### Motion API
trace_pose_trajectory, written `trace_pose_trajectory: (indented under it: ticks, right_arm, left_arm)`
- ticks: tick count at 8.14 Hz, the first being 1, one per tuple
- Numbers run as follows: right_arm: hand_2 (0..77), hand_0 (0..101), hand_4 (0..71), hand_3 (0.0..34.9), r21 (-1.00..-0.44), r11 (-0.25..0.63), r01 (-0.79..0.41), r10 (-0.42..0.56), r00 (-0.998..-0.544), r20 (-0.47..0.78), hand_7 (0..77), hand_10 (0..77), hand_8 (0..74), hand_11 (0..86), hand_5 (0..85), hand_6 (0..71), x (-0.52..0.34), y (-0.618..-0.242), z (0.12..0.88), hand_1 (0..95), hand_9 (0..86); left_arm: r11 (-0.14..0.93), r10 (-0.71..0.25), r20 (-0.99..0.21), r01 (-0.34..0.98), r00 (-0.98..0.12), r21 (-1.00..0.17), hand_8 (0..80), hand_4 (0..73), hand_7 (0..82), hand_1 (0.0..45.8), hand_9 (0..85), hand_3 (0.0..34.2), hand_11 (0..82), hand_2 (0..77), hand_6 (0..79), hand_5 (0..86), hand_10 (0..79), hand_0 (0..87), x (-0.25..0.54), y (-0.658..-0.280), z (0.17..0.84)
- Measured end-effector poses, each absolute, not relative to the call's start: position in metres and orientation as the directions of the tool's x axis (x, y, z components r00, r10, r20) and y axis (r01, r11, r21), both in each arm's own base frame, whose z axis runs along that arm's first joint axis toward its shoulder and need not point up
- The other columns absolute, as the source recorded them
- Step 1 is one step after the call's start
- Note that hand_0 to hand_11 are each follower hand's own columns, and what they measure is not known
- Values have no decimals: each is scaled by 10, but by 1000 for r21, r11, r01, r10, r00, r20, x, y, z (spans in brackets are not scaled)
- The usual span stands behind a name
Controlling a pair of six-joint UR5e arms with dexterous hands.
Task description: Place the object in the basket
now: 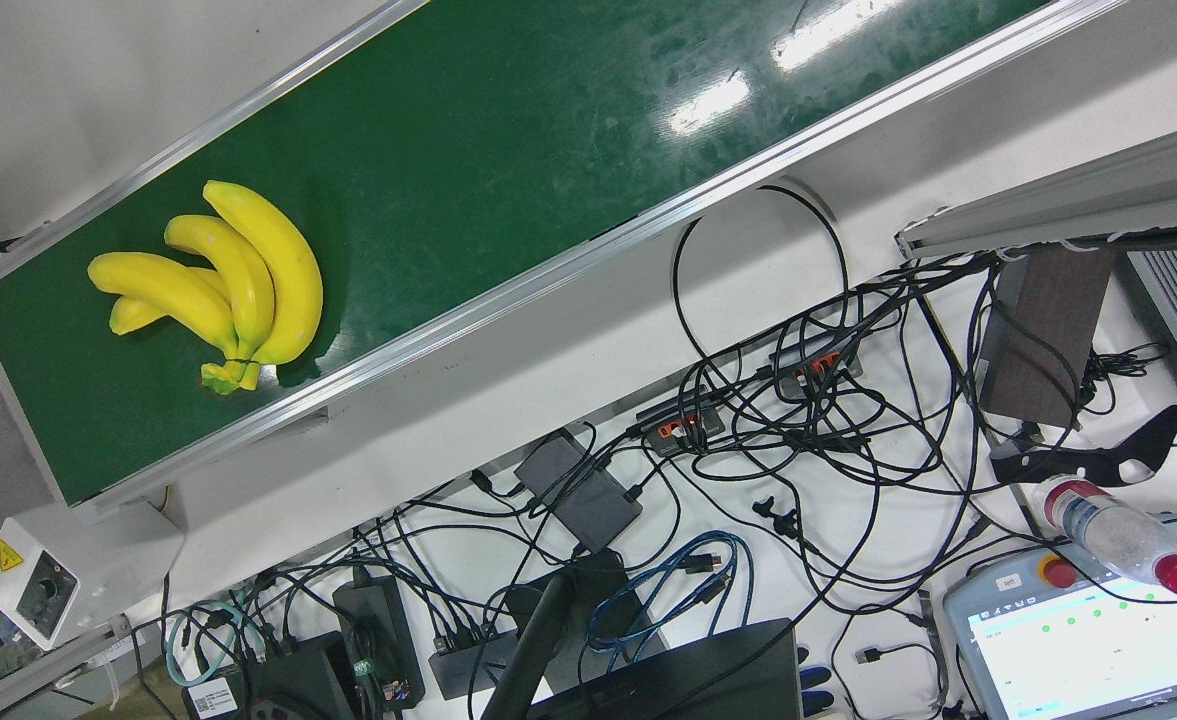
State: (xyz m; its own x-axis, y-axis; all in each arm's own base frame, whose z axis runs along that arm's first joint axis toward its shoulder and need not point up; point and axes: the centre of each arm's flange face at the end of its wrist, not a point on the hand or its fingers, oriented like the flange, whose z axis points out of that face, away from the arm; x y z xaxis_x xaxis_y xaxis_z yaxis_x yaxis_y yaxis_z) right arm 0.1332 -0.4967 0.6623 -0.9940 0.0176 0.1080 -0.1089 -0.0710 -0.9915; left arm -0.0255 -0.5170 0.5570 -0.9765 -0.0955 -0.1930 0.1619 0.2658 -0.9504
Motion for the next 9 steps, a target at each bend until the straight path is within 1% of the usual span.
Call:
trace_pose_trajectory:
  ticks: [1,2,3,4,5,6,7,8,9]
  right_arm:
    - [5,1,0,0,-992,-71,-109,18,-994,108,5,0,0,0,0,0,133,-497,662,0,0]
    - [5,1,0,0,-992,-70,-109,18,-994,108,5,0,0,0,0,0,133,-497,662,0,0]
    - [5,1,0,1,-992,-71,-109,18,-994,108,5,0,0,0,0,0,133,-497,662,0,0]
    - [5,1,0,0,-991,-72,-109,18,-994,108,5,0,0,0,0,0,133,-497,663,0,0]
    - [11,1,0,0,-991,-72,-109,18,-994,108,5,0,0,0,0,0,133,-497,662,0,0]
    - [11,0,0,0,-991,-71,-109,18,-994,108,5,0,0,0,0,0,133,-497,662,0,0]
    - [5,0,0,0,-992,-70,-109,18,-994,108,5,0,0,0,0,0,133,-497,662,0,0]
    - [5,0,0,0,-992,-70,-108,18,-994,107,5,0,0,0,0,0,133,-497,662,0,0]
    - [11,0,0,0,-992,-70,-108,17,-994,107,5,0,0,0,0,0,133,-497,662,0,0]
  left_arm:
    - [276,-130,-211,168,-969,-946,115,147,71,158,109,84,87,5,33,229,44,561,-1,-525,551]
    - [281,-151,-223,174,-963,-944,115,131,71,158,109,90,93,5,33,213,44,555,17,-535,549]
    - [282,-161,-230,178,-960,-943,115,131,71,131,109,92,93,5,33,213,44,554,28,-541,548]
    - [282,-166,-230,178,-959,-943,115,142,71,147,109,95,71,5,33,213,44,555,33,-545,545]
    - [281,-168,-231,178,-958,-943,115,142,71,147,109,102,71,5,33,213,44,554,36,-549,542]
    - [282,-169,-231,178,-958,-943,115,114,71,147,109,105,76,5,33,213,44,555,38,-552,537]
    - [287,-170,-228,173,-959,-942,115,114,71,147,109,105,76,5,33,213,44,555,40,-556,530]
    - [299,-170,-219,161,-961,-940,115,82,54,114,93,121,76,5,11,218,44,534,41,-561,521]
    - [308,-172,-209,149,-963,-940,98,16,54,44,93,141,49,5,11,218,22,533,42,-563,515]
